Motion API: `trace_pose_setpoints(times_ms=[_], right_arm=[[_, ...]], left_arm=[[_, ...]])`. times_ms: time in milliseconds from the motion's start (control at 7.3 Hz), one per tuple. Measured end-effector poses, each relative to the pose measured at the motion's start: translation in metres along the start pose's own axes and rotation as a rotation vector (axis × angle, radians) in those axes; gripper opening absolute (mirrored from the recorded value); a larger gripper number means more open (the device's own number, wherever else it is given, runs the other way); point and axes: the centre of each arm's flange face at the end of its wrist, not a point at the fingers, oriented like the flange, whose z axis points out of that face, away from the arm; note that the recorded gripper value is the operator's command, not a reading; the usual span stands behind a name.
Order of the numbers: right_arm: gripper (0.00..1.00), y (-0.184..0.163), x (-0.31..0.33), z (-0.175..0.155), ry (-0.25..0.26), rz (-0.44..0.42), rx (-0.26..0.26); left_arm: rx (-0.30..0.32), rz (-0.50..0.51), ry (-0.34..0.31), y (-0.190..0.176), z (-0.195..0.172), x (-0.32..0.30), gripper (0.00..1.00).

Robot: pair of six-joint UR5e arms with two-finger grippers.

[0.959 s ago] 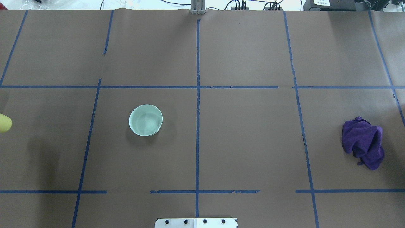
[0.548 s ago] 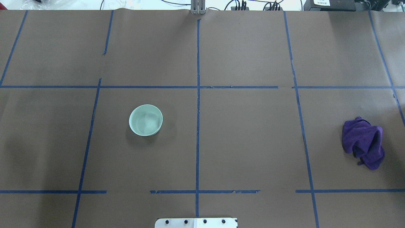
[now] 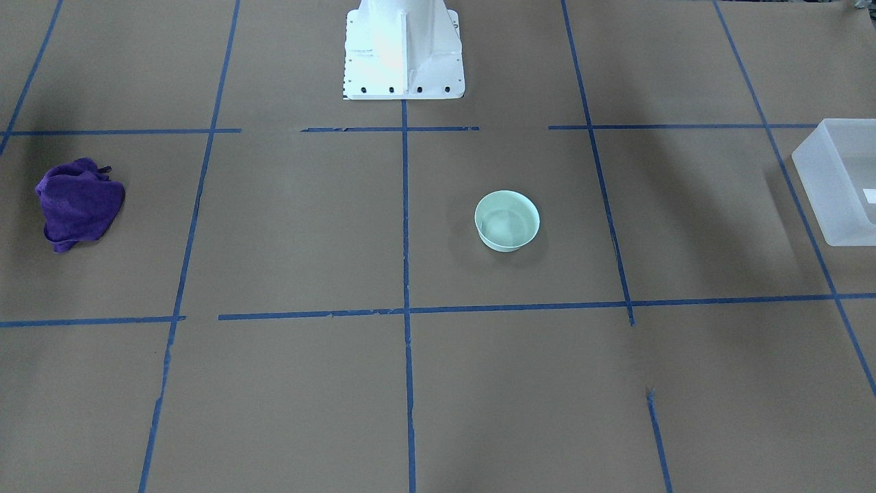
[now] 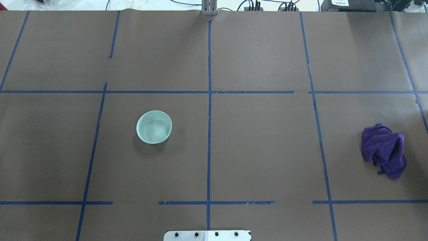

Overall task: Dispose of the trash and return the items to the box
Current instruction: 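Lift the yellow cup and drop it into the clear bin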

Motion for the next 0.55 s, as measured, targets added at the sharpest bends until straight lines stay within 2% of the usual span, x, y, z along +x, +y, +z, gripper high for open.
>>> trace_pose_setpoints(times_ms=[274,548], right_arm=[[1.0,0.001,0.001,0.0,0.001,0.001,-0.001],[1.0,0.004,0.002,0.001,0.002,0.004,-0.004]], left_arm=[[0.014,-0.013,0.017,0.031,0.02,0.009,0.0],[-0.012,0.027,0.054,0.055,0.035,0.03,0.0]])
